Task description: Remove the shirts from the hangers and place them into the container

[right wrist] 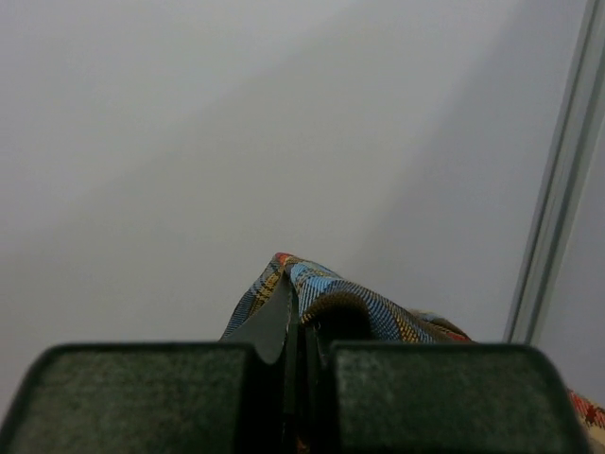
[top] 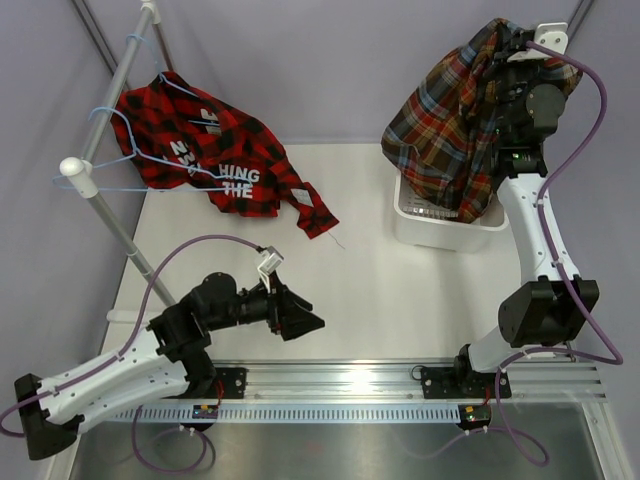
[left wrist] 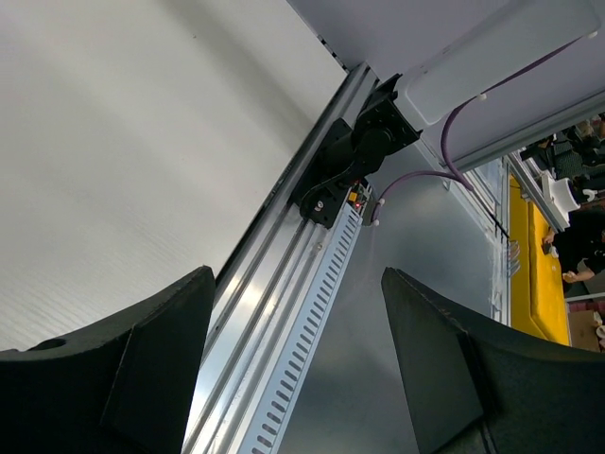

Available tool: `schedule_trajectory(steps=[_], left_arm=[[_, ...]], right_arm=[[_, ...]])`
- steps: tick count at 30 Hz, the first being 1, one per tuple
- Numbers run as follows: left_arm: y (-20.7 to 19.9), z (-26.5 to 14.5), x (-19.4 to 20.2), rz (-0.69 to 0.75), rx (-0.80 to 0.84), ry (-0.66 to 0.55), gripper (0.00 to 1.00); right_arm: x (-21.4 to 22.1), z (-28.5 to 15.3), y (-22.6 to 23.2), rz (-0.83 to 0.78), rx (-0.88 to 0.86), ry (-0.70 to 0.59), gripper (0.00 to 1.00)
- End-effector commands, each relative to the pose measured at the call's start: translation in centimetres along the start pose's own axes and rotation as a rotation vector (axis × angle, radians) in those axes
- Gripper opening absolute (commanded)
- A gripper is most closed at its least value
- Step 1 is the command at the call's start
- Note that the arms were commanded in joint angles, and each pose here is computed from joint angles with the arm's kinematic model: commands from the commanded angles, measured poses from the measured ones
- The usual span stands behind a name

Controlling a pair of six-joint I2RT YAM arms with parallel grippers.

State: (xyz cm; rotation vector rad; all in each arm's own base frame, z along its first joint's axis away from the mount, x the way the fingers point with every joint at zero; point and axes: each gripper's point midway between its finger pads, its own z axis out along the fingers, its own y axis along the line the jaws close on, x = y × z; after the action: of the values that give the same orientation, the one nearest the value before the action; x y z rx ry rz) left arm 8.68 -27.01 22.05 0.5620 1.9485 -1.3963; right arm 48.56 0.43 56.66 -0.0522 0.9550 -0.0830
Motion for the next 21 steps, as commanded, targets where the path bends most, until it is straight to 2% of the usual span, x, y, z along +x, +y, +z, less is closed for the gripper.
schedule_trajectory(steps=[1,8,11,16,19,20,21], left_arm=[[-1.7,-0.3,-2.1,-0.004,0.045,-0.076,0.76],[-2.0,-1.0,-2.9,-0.002,0.05,-0.13,0.76],[-2.0,-1.1,-3.0,0.001,0.046,-0.132,0.76],[-2.1,-1.3,-3.2,0.011,0.043,-0.132,0.76],[-2.0,-1.5,-3.1,0.011,0.034,-0.128,0.76],[-2.0,-1.6,-3.1,0.01,0.034,-0.13,0.76],[-2.0,-1.7,-3.0,0.007,0.03,-0.128,0.76]], right_arm=[[-3.0,-0.4,1.4,0.162,-0.048,-0.04,0.0],[-7.4,0.8,5.2,0.19,-0.251,-0.075,0.0],[-9.0,1.5,5.0,0.198,-0.249,-0.096,0.0],[-8.0,2.1,5.6,0.233,-0.252,-0.081,0.0],[-6.2,1.3,5.4,0.229,-0.221,-0.066,0.0],[-6.7,0.8,5.0,0.225,-0.196,-0.077,0.0],[-4.6,0.1,4.9,0.219,-0.178,-0.053,0.0]])
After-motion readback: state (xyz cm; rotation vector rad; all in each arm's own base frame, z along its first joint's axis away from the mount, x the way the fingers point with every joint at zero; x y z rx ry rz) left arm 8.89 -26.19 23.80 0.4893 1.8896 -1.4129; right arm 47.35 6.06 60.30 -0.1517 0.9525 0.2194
